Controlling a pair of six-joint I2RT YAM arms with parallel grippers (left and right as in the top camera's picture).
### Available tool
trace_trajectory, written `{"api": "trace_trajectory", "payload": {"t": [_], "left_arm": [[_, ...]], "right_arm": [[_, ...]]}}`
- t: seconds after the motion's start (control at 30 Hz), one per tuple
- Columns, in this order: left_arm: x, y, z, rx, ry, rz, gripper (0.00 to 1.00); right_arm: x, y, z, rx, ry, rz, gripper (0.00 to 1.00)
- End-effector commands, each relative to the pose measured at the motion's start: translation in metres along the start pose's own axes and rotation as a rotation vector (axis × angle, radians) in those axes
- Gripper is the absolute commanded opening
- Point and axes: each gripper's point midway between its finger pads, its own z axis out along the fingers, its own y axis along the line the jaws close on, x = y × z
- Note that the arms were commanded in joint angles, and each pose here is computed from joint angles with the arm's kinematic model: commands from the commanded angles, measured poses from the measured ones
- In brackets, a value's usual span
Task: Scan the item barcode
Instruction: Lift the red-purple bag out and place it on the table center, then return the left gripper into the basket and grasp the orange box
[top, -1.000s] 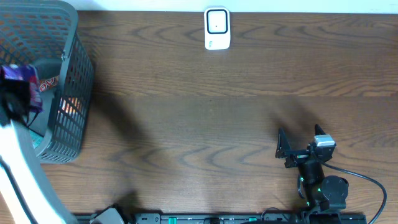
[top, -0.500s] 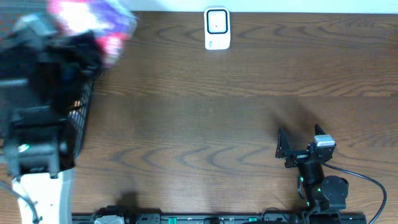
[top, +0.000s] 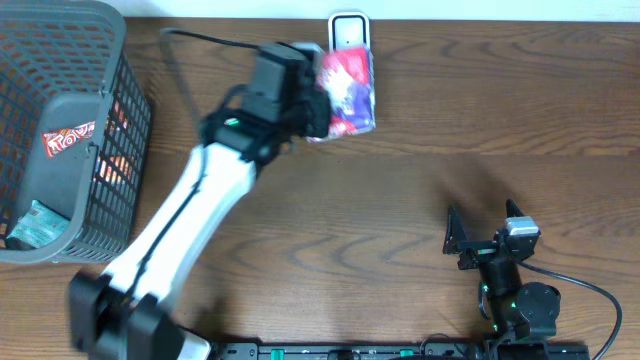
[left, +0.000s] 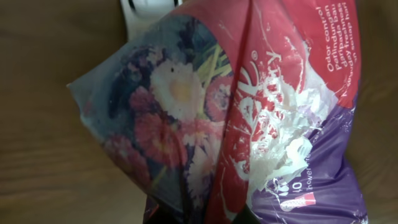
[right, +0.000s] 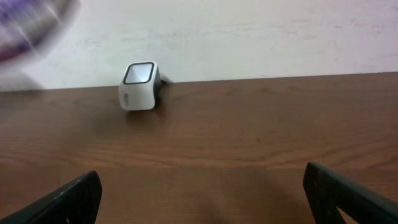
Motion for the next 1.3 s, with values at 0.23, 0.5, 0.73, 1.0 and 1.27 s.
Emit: {"api": "trace_trajectory", "payload": {"t": [0.23,0.5,0.73,1.0,1.27], "left_arm": [[0.079,-0.013,0.101,-0.02,0.235,0.058,0.96],[0.002,-0.004,0.046,-0.007,0.027,0.02,0.98],[-0.108,0.07,-0.13,-0.134,-0.434,-0.084,0.98],[-0.082,0.266,-0.335,-0.867,-0.76,-0.422,0.98],[0.003,0.378,-0.335,-1.003,-0.698,-0.98,0.98]], "right_arm": [[0.001,0.0,0.0,0.001,0.003,-0.013,0.99],[0.001,0.0,0.0,0.001,0.003,-0.013,0.99],[0.001,0.0,0.0,0.001,0.003,-0.013,0.99],[0.001,0.0,0.0,0.001,0.004,-0.013,0.99],[0.001,0.0,0.0,0.001,0.003,-0.013,0.99]]}}
